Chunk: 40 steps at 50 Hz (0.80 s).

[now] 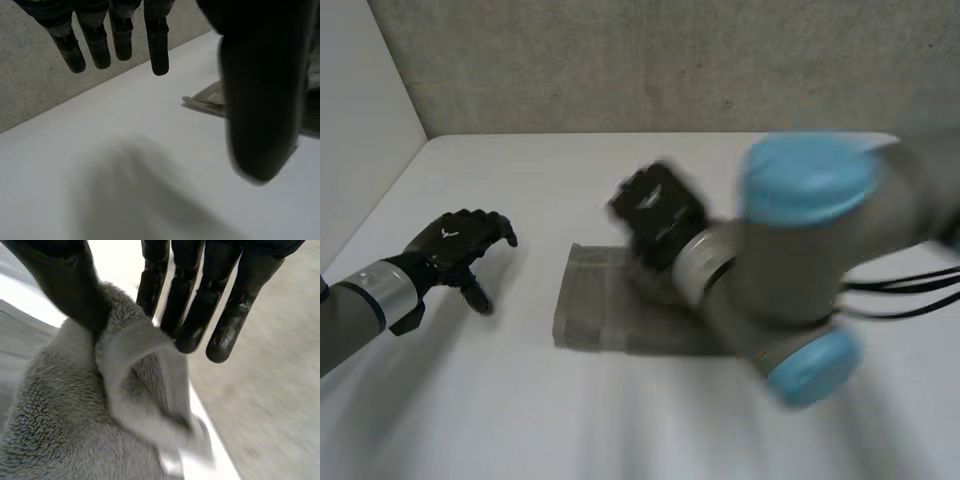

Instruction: Fold the towel.

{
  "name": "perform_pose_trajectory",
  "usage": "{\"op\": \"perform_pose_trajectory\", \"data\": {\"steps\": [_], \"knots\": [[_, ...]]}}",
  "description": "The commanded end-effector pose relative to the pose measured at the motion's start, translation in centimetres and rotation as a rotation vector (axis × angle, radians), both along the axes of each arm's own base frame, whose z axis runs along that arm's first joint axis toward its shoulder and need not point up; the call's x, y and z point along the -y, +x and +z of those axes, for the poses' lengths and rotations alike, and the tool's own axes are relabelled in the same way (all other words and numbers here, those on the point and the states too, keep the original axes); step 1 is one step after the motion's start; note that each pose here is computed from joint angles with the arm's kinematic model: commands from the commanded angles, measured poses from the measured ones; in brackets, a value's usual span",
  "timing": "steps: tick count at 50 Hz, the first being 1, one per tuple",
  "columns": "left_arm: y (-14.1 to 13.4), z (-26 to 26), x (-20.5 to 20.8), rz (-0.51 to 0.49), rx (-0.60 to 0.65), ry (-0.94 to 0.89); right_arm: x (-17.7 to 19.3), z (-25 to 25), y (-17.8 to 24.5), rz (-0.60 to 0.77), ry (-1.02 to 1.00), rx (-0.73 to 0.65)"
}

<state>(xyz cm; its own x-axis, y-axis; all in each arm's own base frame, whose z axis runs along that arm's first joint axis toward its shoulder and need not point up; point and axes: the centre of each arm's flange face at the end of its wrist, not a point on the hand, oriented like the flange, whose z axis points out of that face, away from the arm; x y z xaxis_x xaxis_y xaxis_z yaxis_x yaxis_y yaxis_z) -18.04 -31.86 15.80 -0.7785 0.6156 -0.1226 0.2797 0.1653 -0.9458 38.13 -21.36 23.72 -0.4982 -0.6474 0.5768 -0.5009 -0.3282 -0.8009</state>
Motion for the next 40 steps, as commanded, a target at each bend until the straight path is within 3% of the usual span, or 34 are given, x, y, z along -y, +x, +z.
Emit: {"op": "perform_pose_trajectory", "data": {"steps": [1, 9, 20, 31, 40], "knots": [[-0.1, -0.1, -0.3, -0.003, -0.001, 0.006, -3.2, -6.4, 2.3, 0.026, 0.066, -0.141], [-0.8, 0.7, -0.8, -0.022, -0.008, -0.011, -0.2, -5.2, -2.3, -0.097, 0.102, -0.133], [-5.2, 2.2, -4.0, -0.154, -0.066, -0.016, 0.0, -6.7, -9.6, -0.158, 0.181, -0.119], [-6.8, 1.7, -5.2, -0.2, -0.059, -0.011, -0.2, -10.2, -12.2, -0.207, 0.22, -0.126], [-7.8, -0.9, -5.0, -0.19, -0.025, 0.02, 0.8, -10.3, -13.1, -0.249, 0.203, -0.11]]}}
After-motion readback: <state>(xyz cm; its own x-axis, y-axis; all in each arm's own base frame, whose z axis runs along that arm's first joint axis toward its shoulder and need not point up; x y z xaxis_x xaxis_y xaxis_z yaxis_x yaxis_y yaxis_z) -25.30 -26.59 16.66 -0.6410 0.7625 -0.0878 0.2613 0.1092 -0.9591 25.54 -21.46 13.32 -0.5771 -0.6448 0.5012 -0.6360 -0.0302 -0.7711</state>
